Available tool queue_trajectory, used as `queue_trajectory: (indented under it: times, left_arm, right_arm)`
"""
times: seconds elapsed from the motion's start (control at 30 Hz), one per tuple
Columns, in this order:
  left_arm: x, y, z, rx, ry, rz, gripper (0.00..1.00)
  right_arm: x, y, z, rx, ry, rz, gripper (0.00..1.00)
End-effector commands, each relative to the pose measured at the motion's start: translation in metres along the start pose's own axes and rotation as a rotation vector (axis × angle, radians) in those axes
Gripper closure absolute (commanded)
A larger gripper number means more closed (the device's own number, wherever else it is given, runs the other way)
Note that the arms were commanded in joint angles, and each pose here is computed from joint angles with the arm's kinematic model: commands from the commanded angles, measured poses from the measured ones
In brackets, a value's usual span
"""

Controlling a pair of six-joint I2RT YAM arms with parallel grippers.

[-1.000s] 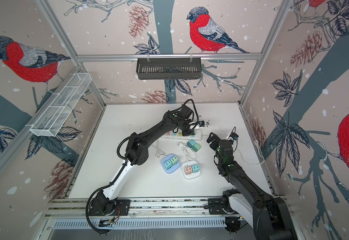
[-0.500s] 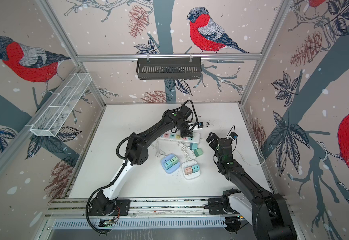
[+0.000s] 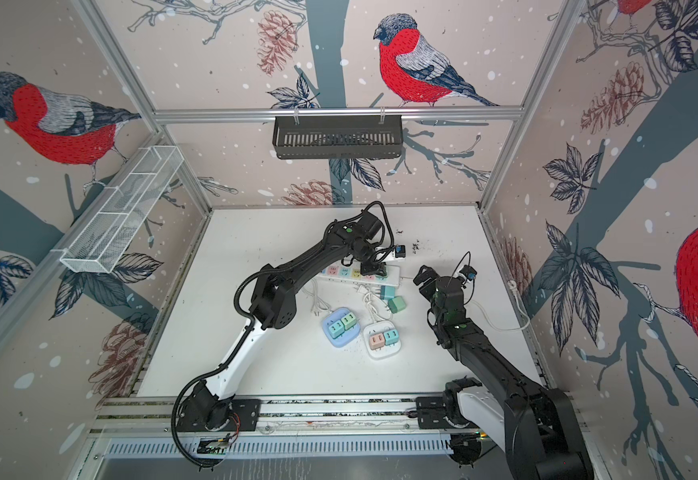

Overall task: Insert the plug
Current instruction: 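Lower and press the green adapter into the end socket of the power strip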

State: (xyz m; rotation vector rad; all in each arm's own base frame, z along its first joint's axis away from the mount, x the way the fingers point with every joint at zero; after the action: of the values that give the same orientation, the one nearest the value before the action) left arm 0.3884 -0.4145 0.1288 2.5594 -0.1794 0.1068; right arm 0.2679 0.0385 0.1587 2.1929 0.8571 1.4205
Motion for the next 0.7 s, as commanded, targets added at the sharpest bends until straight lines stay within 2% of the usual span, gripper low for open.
queue_trajectory:
  times: [0.0, 0.03, 0.07, 0.1, 0.13, 0.3, 0.37, 0.5, 0.57, 0.67]
  left_arm:
    - [-0.014, -0.026, 0.015, 0.155, -0.048, -0.022, 0.78]
    - [-0.011, -0.024, 0.013, 0.157, -0.021, -0.024, 0.62]
    - [-0.009, -0.02, 0.011, 0.156, 0.001, -0.021, 0.51]
    - [-0.007, -0.016, 0.006, 0.146, 0.02, -0.017, 0.15]
    - [-0.005, -0.01, 0.0, 0.13, 0.039, -0.011, 0.02]
    - [0.005, 0.029, -0.054, 0.02, 0.174, 0.003, 0.01]
    - [0.005, 0.05, -0.087, -0.053, 0.235, -0.025, 0.01]
    - [-0.009, 0.077, -0.145, -0.205, 0.284, -0.01, 0.01]
    - [-0.014, 0.084, -0.174, -0.292, 0.376, -0.073, 0.01]
    - [-0.031, 0.08, -0.222, -0.474, 0.595, -0.204, 0.02]
  right_arm:
    - [0.005, -0.001, 0.001, 0.018, 0.025, -0.008, 0.01]
    - [0.007, 0.0, 0.0, 0.019, 0.039, -0.01, 0.01]
    - [0.008, 0.0, 0.0, 0.02, 0.049, -0.012, 0.01]
    - [0.008, 0.0, -0.001, 0.018, 0.06, -0.012, 0.01]
    - [0.008, -0.001, -0.002, 0.014, 0.071, -0.011, 0.01]
    - [0.008, 0.0, -0.003, 0.013, 0.092, -0.009, 0.01]
    - [0.01, 0.001, -0.003, 0.017, 0.098, -0.016, 0.01]
    - [0.008, -0.001, -0.002, 0.03, 0.082, -0.013, 0.01]
    - [0.008, -0.001, -0.001, 0.031, 0.081, -0.019, 0.01]
    - [0.01, -0.003, 0.0, 0.046, 0.09, -0.029, 0.01]
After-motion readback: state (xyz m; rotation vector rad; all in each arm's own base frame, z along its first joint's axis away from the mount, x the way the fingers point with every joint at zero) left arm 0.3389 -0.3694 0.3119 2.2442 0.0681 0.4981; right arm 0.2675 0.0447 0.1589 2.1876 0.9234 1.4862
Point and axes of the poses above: each gripper's point midway between its finger pads, its own z axis out along the fingers, its own x axis along the line the jaws close on, y = z × x, the point moved 7 cm from there along -z, back along the fingers, and after that the axes turned 3 degrees about z, right-handed, at the moved point
